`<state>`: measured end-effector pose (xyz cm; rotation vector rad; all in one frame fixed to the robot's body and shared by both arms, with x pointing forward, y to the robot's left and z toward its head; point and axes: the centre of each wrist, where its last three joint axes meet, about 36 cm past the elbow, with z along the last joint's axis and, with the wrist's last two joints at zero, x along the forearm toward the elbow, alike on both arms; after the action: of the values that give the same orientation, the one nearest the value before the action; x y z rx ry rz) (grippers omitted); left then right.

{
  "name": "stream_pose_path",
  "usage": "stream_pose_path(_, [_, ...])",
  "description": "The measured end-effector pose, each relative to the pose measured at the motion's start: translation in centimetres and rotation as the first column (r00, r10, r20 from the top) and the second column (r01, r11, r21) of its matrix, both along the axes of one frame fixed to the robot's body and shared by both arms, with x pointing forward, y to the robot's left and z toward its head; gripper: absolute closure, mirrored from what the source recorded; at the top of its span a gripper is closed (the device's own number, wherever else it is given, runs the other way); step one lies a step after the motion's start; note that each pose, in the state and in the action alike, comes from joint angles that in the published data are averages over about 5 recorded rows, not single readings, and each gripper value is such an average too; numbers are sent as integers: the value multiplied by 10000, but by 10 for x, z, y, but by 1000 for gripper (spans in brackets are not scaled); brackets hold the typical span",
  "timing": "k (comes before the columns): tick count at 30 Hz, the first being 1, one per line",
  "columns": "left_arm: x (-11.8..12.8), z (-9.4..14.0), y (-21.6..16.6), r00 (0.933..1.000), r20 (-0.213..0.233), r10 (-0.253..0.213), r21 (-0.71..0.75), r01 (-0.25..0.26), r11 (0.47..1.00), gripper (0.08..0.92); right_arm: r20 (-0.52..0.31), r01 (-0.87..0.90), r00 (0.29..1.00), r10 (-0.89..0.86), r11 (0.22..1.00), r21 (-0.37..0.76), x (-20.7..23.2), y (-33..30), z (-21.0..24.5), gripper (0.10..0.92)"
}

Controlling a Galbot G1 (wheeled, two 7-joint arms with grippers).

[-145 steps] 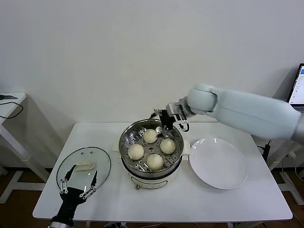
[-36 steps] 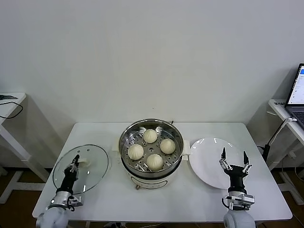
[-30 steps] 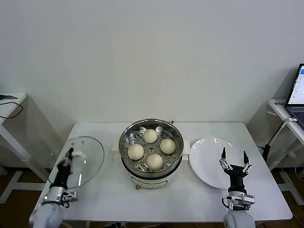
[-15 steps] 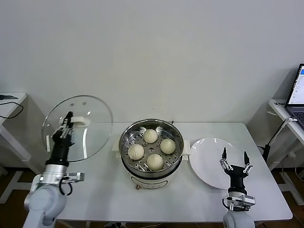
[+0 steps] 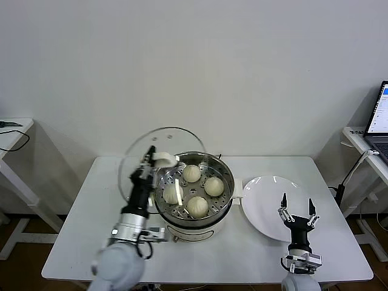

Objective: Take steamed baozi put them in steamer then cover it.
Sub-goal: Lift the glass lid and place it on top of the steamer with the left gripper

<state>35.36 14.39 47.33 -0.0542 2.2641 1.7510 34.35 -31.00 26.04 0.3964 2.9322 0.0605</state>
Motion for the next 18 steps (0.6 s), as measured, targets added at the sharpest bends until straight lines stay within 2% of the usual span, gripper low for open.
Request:
stream_pose_path(4, [1,-4,-31,9982,-583,-171,-96,166,9998,813,-27,38,10000,-38,10000,26,0,2,-2,200])
stream_pose_path(9, [11,-11,-58,9939,-1104,-73,174,93,9998,813,-126,16,9999,-17,10000,-75,1,2,-2,200])
stream_pose_path(18, [34,-26,-88,9879,-1512,341,1110,-174,9937,813,-690,-284,9973,265,9992,-270,0,7,2,200])
